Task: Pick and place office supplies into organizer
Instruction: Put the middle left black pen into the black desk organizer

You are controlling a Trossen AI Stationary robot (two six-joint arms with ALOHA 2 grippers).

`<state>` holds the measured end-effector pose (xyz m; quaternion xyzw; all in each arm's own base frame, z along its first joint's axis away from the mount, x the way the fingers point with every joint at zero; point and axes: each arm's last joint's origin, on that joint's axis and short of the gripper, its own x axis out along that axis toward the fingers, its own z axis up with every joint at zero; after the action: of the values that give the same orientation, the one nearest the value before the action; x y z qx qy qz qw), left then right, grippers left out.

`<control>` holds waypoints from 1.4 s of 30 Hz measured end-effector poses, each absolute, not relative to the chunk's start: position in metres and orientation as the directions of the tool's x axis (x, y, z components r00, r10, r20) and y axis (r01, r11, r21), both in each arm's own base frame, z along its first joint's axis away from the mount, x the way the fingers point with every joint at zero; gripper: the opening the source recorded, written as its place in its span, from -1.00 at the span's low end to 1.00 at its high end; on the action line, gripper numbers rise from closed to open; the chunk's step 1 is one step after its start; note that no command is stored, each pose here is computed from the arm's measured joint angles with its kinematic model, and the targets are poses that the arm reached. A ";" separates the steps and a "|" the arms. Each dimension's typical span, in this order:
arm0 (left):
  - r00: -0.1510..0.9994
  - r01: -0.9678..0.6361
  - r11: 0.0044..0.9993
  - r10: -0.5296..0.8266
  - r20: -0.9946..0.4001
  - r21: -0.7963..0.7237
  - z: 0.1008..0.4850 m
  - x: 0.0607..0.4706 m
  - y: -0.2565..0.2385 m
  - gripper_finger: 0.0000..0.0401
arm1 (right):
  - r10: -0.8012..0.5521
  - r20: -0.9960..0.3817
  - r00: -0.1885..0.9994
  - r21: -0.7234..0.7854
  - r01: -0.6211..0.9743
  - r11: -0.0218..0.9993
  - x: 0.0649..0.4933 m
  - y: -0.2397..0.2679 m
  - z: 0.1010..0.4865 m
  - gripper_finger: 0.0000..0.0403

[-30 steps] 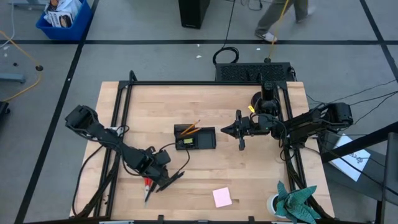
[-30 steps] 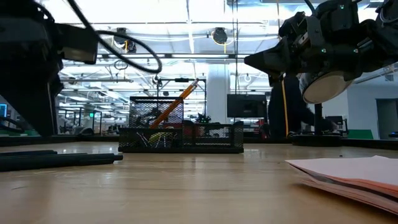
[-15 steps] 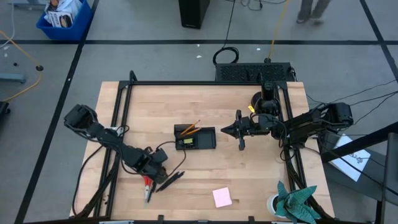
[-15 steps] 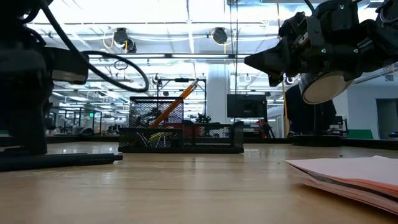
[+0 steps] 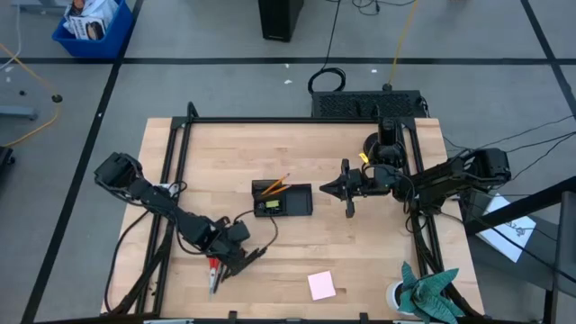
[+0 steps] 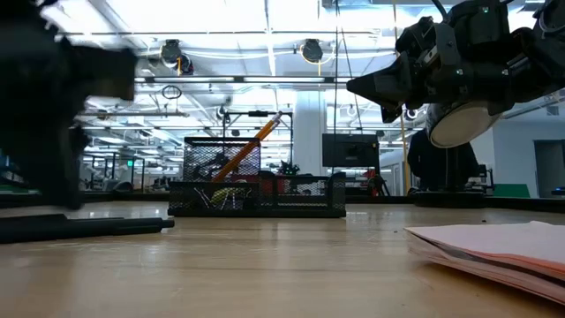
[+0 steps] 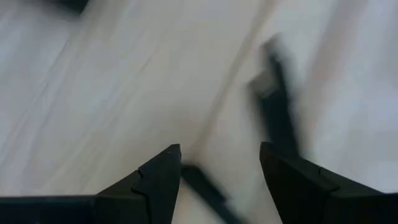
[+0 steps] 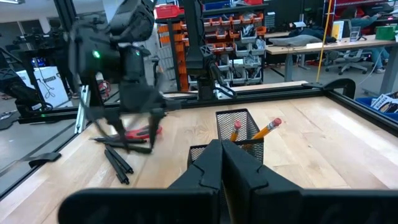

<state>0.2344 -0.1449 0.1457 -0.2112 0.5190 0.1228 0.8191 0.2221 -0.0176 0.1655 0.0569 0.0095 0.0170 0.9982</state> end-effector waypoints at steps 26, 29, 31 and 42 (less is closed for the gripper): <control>0.174 -0.535 0.838 -0.020 -0.985 -0.111 0.124 0.230 -0.161 0.11 | 0.035 -0.017 0.999 0.114 -0.033 0.993 0.222 -0.018 0.166 -1.00; 0.170 -0.537 0.838 -0.006 -0.985 -0.098 0.121 0.231 -0.161 0.11 | 0.035 -0.017 0.999 0.114 -0.033 0.993 0.222 -0.018 0.166 -1.00; 0.175 -0.538 0.838 0.004 -0.985 -0.092 0.121 0.231 -0.161 0.07 | 0.035 -0.017 0.999 0.114 -0.033 0.993 0.222 -0.018 0.166 -1.00; 0.214 -0.504 0.855 -0.013 -0.977 -0.122 0.120 0.234 -0.163 -0.83 | 0.035 -0.017 0.999 0.114 -0.033 0.993 0.222 -0.018 0.166 -1.00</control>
<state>0.2343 -0.1627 0.1199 -0.2135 0.6050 0.1638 0.7494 0.2221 -0.0176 0.1655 0.0569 0.0096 0.0170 0.9982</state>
